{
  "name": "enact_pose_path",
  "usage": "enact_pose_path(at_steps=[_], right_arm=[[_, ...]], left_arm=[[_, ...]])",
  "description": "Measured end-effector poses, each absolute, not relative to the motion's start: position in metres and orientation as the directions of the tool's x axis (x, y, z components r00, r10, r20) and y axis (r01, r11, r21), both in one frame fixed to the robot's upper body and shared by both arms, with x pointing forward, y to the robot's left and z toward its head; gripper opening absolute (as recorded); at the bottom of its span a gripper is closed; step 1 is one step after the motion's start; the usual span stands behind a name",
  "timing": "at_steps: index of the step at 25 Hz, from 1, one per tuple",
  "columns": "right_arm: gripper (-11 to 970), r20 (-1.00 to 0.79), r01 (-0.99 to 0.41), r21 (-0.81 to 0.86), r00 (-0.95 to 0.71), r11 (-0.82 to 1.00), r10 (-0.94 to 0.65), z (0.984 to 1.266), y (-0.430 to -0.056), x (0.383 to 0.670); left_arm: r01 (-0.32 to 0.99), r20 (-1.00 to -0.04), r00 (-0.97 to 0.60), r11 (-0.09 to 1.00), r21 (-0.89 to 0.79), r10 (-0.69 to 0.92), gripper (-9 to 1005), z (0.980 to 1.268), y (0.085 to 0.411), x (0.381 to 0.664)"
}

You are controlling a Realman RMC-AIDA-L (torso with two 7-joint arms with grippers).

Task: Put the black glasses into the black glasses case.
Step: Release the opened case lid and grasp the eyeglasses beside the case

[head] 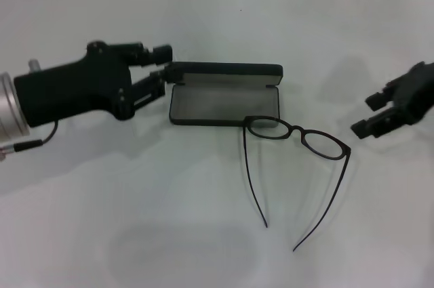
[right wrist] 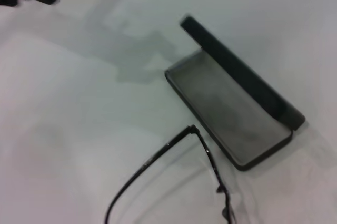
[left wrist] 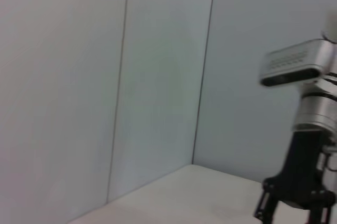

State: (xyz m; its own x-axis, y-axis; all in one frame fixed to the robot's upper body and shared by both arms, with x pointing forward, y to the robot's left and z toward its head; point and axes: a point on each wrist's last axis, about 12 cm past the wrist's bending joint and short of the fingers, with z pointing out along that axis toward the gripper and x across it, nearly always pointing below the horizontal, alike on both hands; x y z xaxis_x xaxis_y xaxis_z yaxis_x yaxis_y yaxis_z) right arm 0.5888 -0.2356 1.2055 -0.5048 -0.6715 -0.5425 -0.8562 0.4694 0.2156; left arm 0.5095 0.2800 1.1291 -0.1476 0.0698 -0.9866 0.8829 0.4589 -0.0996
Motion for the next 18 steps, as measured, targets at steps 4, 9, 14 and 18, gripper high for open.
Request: enact_pose_path(at_steps=[4, 9, 14, 18], right_arm=[[694, -0.481, -0.864, 0.187, -0.495, 0.467, -0.724, 1.202, -0.211, 0.604], [689, -0.407, -0.876, 0.203, -0.482, 0.438, -0.776, 1.190, -0.174, 0.623], [661, -0.391, -0.900, 0.144, -0.433, 0.411, -0.812, 1.181, -0.151, 0.631], [640, -0.389, -0.915, 0.130, -0.402, 0.383, -0.829, 1.176, -0.140, 0.630]], left_arm=[[0.887, -0.985, -0.163, 0.446, -0.117, 0.065, 307, 1.117, 0.282, 0.507], [0.876, -0.982, -0.180, 0.462, -0.138, 0.048, 306, 1.108, 0.287, 0.505], [0.874, -0.981, -0.191, 0.462, -0.150, 0.042, 304, 1.098, 0.286, 0.501], [0.872, -0.979, -0.201, 0.463, -0.161, 0.037, 303, 1.095, 0.286, 0.499]])
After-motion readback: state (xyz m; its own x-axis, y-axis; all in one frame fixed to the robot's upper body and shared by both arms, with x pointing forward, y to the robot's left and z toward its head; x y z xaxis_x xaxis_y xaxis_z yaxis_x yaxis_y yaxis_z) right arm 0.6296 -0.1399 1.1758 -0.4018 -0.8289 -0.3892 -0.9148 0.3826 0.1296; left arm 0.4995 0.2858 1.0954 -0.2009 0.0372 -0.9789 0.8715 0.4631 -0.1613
